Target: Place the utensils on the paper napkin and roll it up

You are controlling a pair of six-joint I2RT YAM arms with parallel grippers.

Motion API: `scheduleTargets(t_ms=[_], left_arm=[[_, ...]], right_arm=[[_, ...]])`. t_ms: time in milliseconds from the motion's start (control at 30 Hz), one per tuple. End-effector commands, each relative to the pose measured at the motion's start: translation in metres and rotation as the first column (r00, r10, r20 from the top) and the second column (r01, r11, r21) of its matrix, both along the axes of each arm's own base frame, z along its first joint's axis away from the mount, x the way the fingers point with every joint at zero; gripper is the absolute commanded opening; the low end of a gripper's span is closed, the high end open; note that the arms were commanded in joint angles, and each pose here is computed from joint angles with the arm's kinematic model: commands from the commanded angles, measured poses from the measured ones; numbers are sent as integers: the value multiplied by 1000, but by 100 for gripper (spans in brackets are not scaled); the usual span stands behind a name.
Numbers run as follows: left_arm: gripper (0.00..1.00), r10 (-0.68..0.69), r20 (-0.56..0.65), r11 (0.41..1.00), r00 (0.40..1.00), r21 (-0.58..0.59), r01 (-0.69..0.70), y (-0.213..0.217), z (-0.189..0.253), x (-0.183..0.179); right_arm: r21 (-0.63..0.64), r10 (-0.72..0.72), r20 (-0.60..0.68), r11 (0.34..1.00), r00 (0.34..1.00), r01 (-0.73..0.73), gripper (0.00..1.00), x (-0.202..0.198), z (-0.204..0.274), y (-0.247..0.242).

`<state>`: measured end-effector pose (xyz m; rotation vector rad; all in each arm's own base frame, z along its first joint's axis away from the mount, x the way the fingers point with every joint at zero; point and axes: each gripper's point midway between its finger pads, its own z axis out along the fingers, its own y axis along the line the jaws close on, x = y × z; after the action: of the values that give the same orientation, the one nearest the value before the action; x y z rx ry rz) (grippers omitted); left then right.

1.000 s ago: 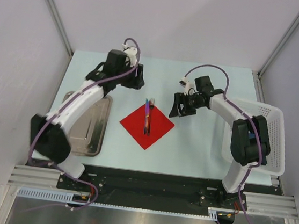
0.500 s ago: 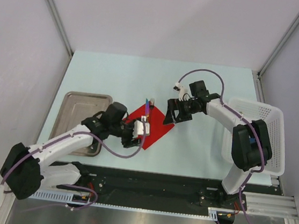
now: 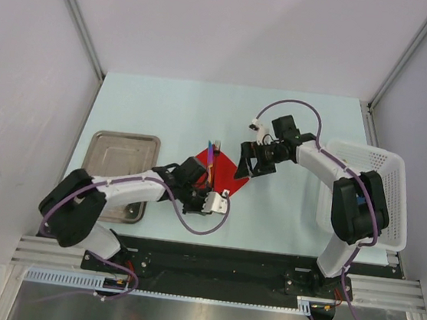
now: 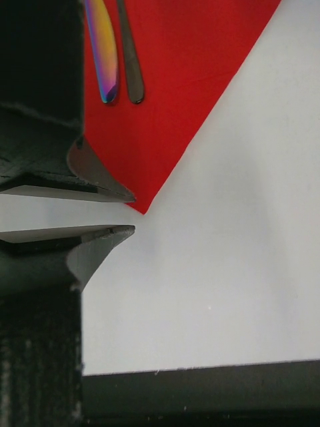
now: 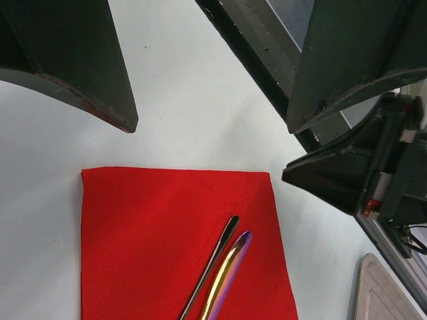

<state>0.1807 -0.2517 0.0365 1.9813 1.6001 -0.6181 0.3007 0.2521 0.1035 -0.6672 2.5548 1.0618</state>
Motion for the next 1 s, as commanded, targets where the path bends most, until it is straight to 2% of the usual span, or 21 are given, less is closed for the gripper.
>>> scheduleTargets(t_ms=[0,233,433,733,867,900,967], left_arm=[[25,-54,37,998,998,33,53,-14,2,17],[29,-62,31,994,998,97,59,-10,-9,23],[33,-98,23,992,995,85,96,-11,-7,15],[33,-98,8,983,995,154,96,-7,-22,19],[27,-105,-3,981,994,165,104,-5,-26,16],[21,-107,-6,980,994,167,106,-4,-26,15],[16,-115,-10,981,993,158,115,-5,-24,13]], right_arm=[[23,1,17,1000,1000,-2,100,2,9,-4],[26,-19,6,999,1000,19,100,7,8,-11],[29,-33,-1,999,999,33,100,10,7,-15],[31,-41,-1,999,999,41,100,13,6,-16],[28,-51,0,998,999,51,100,15,6,-18],[25,-55,-5,998,998,55,100,15,4,-19],[26,-60,-6,998,998,60,100,15,5,-20]])
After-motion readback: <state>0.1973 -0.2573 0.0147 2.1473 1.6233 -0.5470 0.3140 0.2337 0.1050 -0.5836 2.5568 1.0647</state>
